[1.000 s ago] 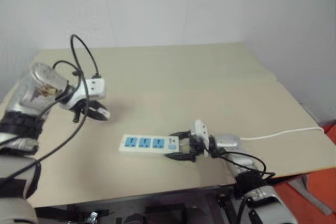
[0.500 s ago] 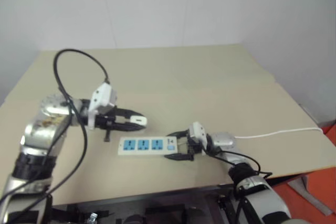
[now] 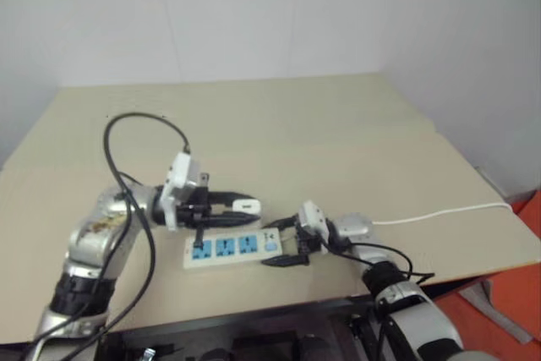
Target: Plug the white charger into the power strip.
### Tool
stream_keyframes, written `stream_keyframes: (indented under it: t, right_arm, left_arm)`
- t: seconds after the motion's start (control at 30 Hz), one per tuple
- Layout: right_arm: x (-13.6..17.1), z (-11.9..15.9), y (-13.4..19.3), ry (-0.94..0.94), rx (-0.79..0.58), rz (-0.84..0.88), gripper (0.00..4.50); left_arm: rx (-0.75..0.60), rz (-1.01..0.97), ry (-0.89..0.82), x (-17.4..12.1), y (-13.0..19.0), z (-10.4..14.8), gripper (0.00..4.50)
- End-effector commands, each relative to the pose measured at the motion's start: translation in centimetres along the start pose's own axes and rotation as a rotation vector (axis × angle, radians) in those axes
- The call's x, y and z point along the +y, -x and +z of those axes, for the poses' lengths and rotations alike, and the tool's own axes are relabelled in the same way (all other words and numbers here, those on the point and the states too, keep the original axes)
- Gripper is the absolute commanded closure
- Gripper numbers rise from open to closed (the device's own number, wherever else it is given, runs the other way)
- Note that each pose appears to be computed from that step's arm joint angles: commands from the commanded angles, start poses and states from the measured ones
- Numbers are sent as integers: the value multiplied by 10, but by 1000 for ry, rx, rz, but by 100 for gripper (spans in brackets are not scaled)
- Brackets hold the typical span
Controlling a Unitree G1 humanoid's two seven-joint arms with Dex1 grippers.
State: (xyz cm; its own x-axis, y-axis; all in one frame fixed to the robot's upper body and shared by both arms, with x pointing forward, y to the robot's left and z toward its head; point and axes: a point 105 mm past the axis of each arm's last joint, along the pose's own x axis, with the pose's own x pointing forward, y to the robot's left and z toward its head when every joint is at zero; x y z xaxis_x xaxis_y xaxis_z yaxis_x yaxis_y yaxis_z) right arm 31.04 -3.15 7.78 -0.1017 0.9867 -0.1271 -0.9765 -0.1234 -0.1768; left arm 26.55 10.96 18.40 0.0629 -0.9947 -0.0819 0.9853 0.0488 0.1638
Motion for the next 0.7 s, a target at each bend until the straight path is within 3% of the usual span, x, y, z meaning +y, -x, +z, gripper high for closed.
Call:
stream_keyframes:
  t: [0.03, 0.53, 0.7]
  right_arm:
    - [10, -7, -8, -35, 34, 72, 106]
    - [8, -9, -3, -39, 53, 47, 106]
    - [7, -9, -1, -43, 58, 39, 106]
  left_arm:
    - [10, 7, -42, -2, -3, -6, 348]
    - [67, 47, -19, 6, -1, -44, 348]
    - [55, 36, -22, 6, -5, -43, 348]
